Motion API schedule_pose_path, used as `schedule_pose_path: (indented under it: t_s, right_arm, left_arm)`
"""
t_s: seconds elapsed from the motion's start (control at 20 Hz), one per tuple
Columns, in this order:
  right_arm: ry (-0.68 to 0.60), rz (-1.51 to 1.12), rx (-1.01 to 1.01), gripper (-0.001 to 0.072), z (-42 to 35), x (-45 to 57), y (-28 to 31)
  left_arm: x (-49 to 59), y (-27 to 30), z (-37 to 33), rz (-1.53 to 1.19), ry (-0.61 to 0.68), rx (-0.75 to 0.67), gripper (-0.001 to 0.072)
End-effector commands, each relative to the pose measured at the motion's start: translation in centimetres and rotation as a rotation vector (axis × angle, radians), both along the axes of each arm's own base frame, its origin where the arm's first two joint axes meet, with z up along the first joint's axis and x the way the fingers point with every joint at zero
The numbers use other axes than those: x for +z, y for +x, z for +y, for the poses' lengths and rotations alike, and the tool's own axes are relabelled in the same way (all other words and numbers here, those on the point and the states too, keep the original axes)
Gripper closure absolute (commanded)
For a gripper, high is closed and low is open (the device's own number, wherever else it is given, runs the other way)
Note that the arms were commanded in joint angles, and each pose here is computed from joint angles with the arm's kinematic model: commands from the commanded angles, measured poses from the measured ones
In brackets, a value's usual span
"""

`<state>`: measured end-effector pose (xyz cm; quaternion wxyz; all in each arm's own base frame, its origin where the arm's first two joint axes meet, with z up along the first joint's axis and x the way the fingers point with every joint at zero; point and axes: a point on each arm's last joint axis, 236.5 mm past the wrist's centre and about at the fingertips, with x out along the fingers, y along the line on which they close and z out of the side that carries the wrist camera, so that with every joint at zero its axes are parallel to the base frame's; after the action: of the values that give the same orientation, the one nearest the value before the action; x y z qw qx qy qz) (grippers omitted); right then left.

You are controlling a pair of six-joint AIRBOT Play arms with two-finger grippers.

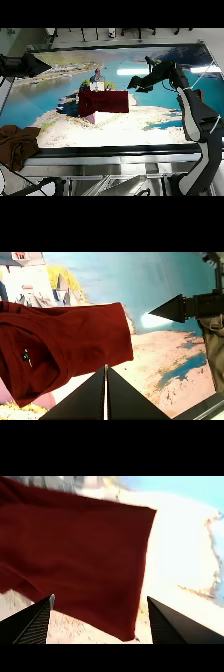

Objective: Fold the shirts.

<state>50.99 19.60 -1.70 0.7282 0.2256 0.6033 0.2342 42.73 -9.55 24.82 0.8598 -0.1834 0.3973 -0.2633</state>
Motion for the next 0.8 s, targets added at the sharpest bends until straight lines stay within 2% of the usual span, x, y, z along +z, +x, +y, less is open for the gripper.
schedule_pose_path:
  t_s: [0.0,0.2,0.35,0.4,0.45,0.55,0.75]
  right_arm:
    - [0.103,0.14,0.068,0.0069,0.7,-4.4,-1.8]
    - [0.163,0.175,0.13,0.0069,4.7,-7.5,-2.9]
    - [0.158,0.135,0.126,0.0074,7.0,-8.0,-2.5]
    - [0.155,0.118,0.121,0.0189,7.5,-8.0,-2.2]
    - [0.152,0.099,0.111,0.0382,7.8,-8.0,-1.8]
    - [0.153,0.068,0.091,0.07,8.1,-7.8,-0.9]
    - [0.176,-0.027,0.096,0.0694,7.1,-2.0,0.4]
  left_arm:
    - [-0.4,0.1,0.0,0.006,-0.003,0.003,0.0685]
    - [-0.4,0.1,0.0,0.007,-0.003,0.003,0.0685]
    - [-0.4,0.1,0.0,0.007,-0.003,0.003,0.0685]
    - [-0.4,0.1,0.0,0.006,-0.003,0.003,0.0685]
    - [-0.4,0.1,0.0,0.007,-0.003,0.003,0.0685]
    - [-0.4,0.1,0.0,0.007,-0.003,0.003,0.0685]
    - [-0.6,-0.3,-0.1,0.021,0.0,-0.008,0.0685]
